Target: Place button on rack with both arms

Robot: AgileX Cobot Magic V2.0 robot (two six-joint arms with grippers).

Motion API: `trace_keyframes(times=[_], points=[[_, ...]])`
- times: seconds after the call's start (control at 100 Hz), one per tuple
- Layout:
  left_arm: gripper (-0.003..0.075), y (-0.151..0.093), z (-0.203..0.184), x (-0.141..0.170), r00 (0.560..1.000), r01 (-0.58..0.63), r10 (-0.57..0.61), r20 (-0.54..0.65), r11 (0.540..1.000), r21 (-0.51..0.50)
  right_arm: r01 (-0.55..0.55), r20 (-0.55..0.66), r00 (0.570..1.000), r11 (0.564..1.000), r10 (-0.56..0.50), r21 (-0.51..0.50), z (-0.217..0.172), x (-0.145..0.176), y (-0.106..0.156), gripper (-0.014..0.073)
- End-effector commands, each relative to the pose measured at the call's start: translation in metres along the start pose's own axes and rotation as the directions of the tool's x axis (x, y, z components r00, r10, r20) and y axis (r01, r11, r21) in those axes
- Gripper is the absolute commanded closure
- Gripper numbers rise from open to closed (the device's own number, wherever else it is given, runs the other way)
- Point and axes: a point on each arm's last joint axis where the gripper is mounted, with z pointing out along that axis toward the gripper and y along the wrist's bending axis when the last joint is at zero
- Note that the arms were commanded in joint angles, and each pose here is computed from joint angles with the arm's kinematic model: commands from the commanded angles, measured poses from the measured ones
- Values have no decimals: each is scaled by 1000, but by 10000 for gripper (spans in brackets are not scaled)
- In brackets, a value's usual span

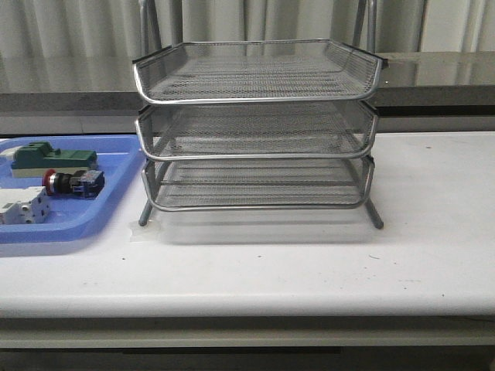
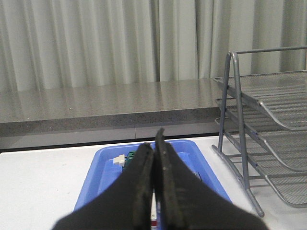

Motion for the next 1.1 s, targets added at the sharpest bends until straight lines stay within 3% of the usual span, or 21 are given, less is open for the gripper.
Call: trace_keyframes(times=[0.0,0.54,0.71,1.09], points=[[740,-1,-2,5,997,11,-11,71,1000,2,-3,89,996,1000,2,11,0,-13,-1,655],[740,-1,-2,5,997,11,-11,71,1000,2,-3,89,996,1000,2,11,0,-13,-1,655],[740,-1,-2,5,997,11,-11,71,1000,2,122,160,979,992,-125,28,-1,-19,0,655],[740,-1,-2,5,997,11,-11,71,1000,2,120,241,963,992,-124,34,-3,-27,0,655]])
